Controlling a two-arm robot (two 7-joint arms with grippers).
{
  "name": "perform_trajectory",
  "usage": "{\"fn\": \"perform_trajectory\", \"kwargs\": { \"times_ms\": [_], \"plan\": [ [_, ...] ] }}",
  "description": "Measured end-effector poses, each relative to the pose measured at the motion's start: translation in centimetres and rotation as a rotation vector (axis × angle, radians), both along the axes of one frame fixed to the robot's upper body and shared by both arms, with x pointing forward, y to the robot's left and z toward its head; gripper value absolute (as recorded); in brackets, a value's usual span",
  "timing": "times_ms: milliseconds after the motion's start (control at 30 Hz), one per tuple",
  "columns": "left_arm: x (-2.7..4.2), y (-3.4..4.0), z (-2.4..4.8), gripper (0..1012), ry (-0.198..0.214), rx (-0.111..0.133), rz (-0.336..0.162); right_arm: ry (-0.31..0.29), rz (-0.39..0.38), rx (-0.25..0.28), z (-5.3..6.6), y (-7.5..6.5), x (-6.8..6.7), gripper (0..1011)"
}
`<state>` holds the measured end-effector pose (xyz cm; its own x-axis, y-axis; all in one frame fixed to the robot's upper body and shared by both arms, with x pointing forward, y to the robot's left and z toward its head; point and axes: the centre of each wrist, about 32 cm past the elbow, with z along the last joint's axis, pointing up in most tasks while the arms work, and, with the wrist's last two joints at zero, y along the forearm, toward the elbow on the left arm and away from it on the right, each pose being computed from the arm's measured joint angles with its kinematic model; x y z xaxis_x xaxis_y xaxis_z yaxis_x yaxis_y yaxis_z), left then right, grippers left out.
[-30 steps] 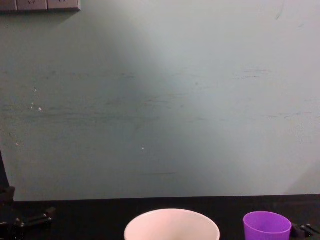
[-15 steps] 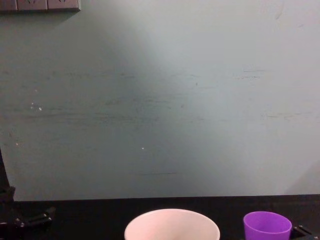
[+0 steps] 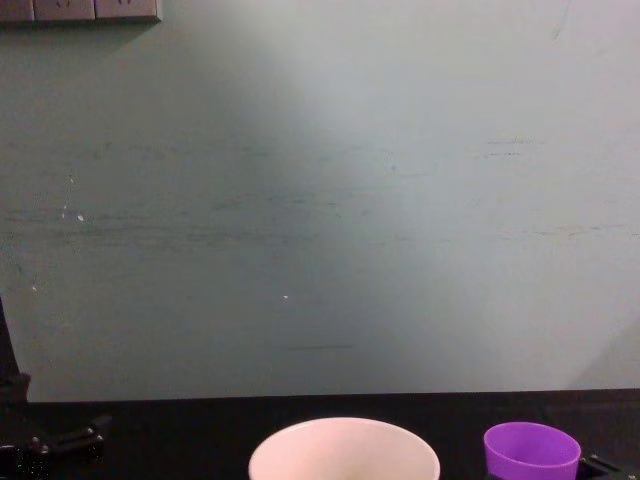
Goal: Pick up the cup and pour the mung beans from the cup into the bowl.
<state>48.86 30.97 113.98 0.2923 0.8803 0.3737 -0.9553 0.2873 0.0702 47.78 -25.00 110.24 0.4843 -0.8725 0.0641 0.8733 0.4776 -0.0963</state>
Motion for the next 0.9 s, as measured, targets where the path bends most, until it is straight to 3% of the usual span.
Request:
{"fn": "perform_trajectory", "kwargs": {
  "times_ms": [200, 367, 733, 900],
  "plan": [
    [0.00, 0.00, 0.00, 1000, 0.000, 0.000, 0.000, -0.005, -0.002, -0.002, 0.1, 0.0, 0.0, 747],
    [0.00, 0.00, 0.00, 1000, 0.000, 0.000, 0.000, -0.025, 0.000, -0.002, 0.9, 0.0, -0.2, 733],
    [0.00, 0.00, 0.00, 1000, 0.000, 0.000, 0.000, -0.081, 0.005, 0.003, 4.8, -0.2, -0.2, 726],
    [0.00, 0.00, 0.00, 1000, 0.000, 0.000, 0.000, -0.070, 0.004, 0.007, 5.7, -0.1, -0.1, 726]
  ]
}}
